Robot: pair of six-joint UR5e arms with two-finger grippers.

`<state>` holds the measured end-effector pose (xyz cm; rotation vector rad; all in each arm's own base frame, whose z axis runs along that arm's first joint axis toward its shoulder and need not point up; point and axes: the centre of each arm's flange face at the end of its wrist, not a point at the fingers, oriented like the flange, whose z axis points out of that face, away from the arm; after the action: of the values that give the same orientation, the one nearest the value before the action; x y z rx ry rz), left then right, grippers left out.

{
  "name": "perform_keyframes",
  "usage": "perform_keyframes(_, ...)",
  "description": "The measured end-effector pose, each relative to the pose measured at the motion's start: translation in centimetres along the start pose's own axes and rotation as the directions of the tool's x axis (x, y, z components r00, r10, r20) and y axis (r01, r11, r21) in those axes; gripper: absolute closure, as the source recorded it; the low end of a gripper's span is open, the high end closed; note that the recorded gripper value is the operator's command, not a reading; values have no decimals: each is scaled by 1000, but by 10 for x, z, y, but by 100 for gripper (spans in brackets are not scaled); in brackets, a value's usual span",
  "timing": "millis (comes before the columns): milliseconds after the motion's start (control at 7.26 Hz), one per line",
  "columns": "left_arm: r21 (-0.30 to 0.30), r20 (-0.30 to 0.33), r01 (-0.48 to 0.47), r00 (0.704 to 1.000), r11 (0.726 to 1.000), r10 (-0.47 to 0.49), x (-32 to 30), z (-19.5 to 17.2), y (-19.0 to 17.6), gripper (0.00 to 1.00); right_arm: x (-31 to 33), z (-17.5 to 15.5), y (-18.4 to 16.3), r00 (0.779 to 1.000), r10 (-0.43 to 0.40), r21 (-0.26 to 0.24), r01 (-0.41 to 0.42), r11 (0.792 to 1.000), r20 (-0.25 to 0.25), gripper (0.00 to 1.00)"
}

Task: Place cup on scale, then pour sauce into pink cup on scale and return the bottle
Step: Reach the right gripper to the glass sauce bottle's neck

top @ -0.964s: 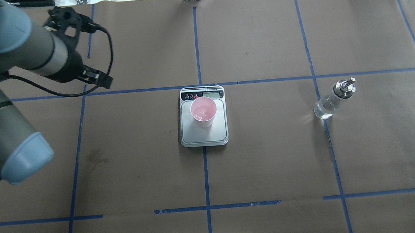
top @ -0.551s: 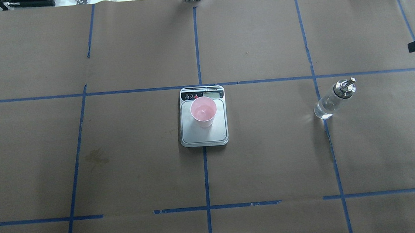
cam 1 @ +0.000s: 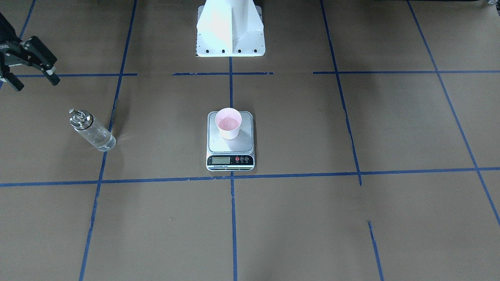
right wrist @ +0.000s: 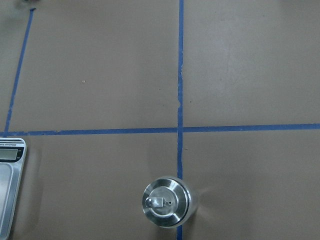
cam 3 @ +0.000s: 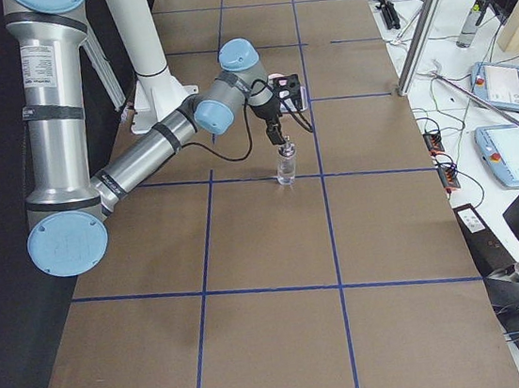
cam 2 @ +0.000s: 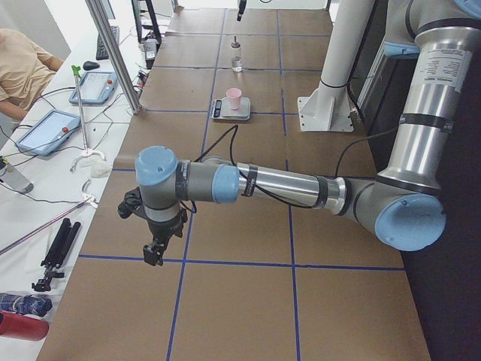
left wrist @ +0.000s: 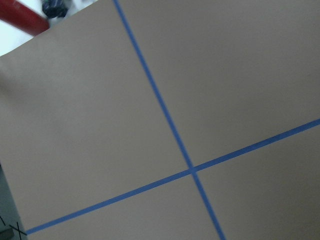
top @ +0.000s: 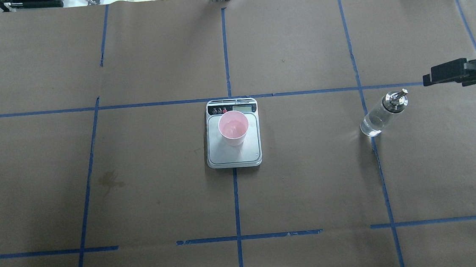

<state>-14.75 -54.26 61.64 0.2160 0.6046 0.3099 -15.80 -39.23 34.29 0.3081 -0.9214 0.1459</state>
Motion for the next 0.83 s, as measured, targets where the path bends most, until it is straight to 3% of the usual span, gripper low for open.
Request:
perform_keyframes(275, -33, -26, 51, 998, 998, -52, -13, 25, 60, 0, -27, 25, 43, 998, -20, 54, 23, 998, -56, 0)
perform_keyframes(551, -21, -48, 190, 981, 982, -190, -2, 22, 71, 0, -19, 34, 79, 998, -48, 116, 51, 992, -31, 0)
perform_keyframes(826, -9, -99, 227, 969, 974, -227, 13, 22, 65, 0, -4, 41, 93, 997, -65, 165, 72, 984, -47, 0)
